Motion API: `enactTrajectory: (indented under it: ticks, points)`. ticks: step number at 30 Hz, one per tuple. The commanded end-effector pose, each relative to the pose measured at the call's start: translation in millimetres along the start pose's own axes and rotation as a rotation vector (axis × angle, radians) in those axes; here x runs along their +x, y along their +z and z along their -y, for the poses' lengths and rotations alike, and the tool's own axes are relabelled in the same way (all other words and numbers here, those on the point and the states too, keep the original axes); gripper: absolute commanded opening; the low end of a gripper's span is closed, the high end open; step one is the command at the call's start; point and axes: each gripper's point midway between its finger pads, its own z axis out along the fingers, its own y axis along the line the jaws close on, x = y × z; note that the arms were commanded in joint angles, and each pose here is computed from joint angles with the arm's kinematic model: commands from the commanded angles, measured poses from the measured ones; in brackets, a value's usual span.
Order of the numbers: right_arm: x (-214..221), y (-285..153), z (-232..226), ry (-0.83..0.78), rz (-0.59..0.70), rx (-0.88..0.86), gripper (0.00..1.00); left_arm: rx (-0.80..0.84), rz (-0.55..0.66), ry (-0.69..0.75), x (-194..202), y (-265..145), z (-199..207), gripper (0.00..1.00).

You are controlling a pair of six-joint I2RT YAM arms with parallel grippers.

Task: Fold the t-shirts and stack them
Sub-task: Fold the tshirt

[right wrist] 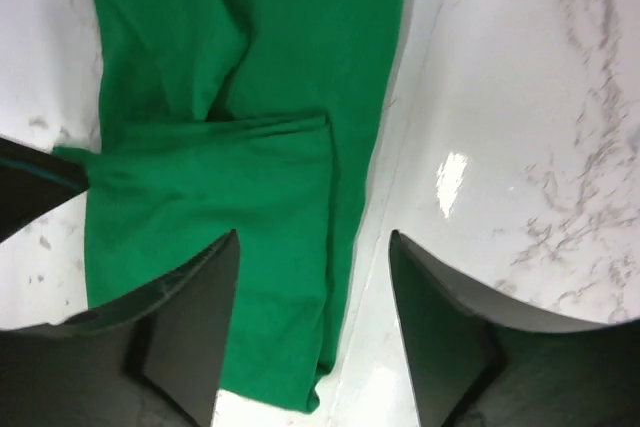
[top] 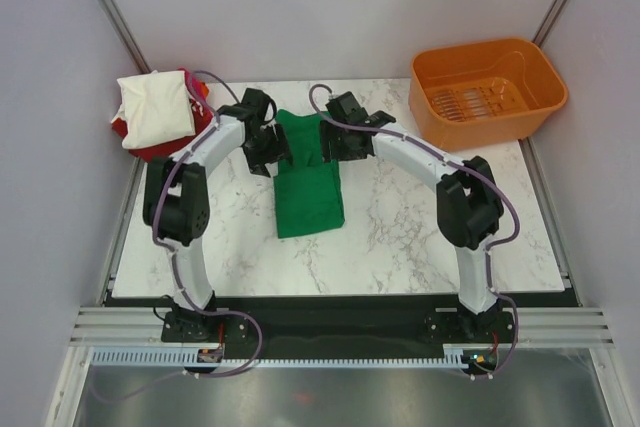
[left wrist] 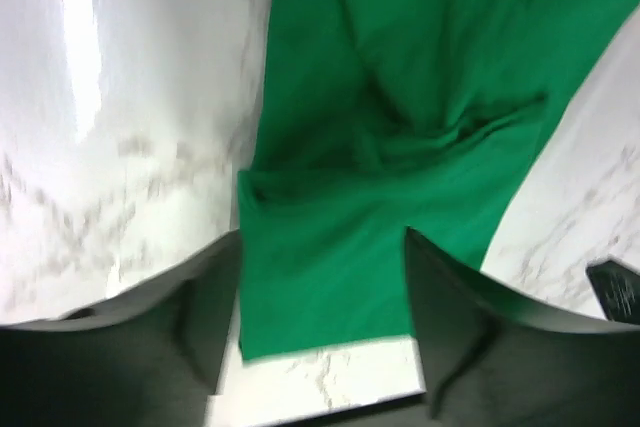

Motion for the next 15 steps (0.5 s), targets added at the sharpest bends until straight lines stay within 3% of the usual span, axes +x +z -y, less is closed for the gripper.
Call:
enactTrajectory:
  ticks: [1, 2, 3, 5, 8, 15]
  points:
    - [-44, 2, 21, 0.032, 0.079, 0.096, 0.73, 0.09, 0.052, 0.063, -50, 5, 25, 0.79]
    - [-54, 0, 21, 0.036, 0.087, 0.108, 0.73, 0.1, 0.015, 0.079, -53, 23, 26, 0.81]
    - [-59, -2, 24, 0.043, 0.091, 0.115, 0.73, 0.13, 0.064, 0.089, -77, 10, 39, 0.83]
    - [-65, -12, 25, 0.046, 0.105, 0.127, 0.73, 0.098, 0.032, 0.099, -81, 10, 38, 0.84]
    - [-52, -29, 27, 0.039, 0.1, 0.111, 0.73, 0.09, 0.11, 0.113, -96, -20, 43, 0.84]
    - [36, -44, -9, 0.027, -0.008, -0.145, 0.71, 0.074, 0.171, 0.103, -41, -82, 13, 0.83]
